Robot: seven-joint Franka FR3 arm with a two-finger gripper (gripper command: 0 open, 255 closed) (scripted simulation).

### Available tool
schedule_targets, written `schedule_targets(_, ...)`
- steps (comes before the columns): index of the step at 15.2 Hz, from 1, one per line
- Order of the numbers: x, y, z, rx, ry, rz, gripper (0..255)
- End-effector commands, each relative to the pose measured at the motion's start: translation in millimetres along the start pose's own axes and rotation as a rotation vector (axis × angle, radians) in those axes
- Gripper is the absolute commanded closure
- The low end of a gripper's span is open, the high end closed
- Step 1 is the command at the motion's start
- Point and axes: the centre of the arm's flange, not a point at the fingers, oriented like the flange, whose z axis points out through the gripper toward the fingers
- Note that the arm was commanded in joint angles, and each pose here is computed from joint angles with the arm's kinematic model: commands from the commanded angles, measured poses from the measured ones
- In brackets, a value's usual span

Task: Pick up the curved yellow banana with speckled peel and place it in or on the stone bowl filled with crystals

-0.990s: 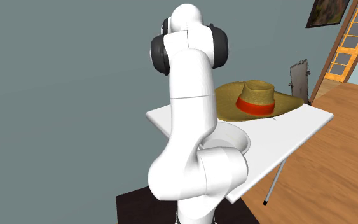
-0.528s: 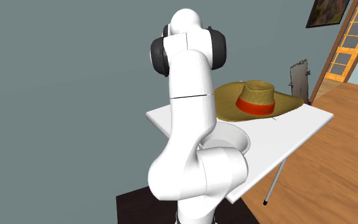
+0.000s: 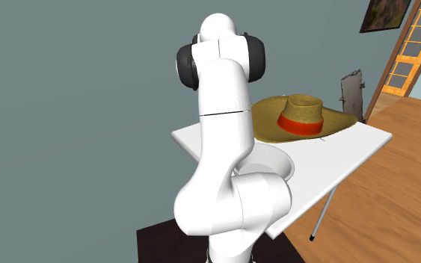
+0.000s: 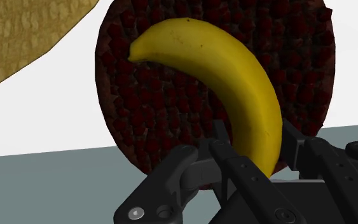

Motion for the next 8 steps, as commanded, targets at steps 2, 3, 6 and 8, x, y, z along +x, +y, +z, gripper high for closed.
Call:
schedule_targets(2, -0.3, 0.2, 1.3, 0.0, -0.001, 0.0, 255)
schedule_targets(3, -0.3, 0.2, 1.3, 0.0, -0.001, 0.0, 255)
schedule_targets(6, -0.3, 0.2, 1.2, 0.0, -0.001, 0.0, 0)
schedule_targets(8, -0.3, 0.2, 1.2, 0.0, -0.001, 0.0, 0)
